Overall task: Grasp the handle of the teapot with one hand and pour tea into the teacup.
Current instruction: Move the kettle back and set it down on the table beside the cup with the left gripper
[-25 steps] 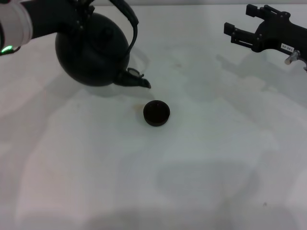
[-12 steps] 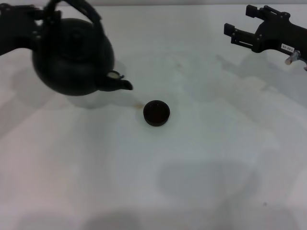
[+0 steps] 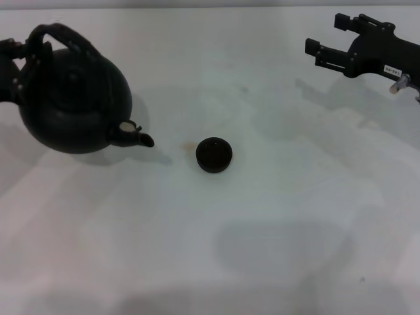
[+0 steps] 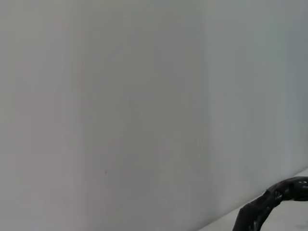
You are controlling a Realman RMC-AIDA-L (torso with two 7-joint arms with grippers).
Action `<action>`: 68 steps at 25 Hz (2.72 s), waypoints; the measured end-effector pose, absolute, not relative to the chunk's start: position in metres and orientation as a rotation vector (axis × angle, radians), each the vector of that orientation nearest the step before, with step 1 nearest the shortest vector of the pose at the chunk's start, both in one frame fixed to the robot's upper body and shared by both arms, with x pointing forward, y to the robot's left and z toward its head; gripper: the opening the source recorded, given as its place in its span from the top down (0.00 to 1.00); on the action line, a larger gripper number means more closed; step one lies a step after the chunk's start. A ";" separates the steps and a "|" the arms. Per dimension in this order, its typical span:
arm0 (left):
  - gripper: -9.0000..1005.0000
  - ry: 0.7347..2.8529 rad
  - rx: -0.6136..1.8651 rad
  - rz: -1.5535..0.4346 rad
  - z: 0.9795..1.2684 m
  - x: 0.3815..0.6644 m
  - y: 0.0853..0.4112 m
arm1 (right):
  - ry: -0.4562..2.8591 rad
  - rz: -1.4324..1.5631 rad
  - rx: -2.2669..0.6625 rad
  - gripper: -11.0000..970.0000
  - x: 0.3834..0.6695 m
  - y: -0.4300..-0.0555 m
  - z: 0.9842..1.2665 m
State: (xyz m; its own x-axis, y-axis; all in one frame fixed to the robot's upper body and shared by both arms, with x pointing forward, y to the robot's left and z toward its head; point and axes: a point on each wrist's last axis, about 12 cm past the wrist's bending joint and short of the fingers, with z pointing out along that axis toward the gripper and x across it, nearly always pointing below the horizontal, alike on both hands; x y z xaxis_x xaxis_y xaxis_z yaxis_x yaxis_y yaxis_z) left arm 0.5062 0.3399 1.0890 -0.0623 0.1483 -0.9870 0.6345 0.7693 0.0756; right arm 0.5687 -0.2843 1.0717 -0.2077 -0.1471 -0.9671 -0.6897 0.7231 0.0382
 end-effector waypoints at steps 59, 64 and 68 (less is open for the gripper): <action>0.85 1.742 0.355 -0.512 1.022 0.487 0.332 | 1.783 0.583 -0.641 0.13 0.564 -0.285 1.060; 0.80 1.744 0.361 -0.515 1.022 0.487 0.331 | 1.783 0.583 -0.641 0.13 0.563 -0.285 1.060; 0.78 1.747 0.372 -0.519 1.022 0.487 0.330 | 1.785 0.582 -0.639 0.13 0.563 -0.286 1.060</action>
State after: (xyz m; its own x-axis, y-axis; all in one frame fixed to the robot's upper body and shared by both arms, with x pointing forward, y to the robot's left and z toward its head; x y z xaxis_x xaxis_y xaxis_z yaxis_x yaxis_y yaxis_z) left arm 0.4870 0.3301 1.0217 -0.2338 -0.0260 -0.9719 0.5091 0.8484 -0.1451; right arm 0.5627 -0.2863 1.0598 -0.2558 -0.1376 -0.9569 -0.6753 0.7337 0.0750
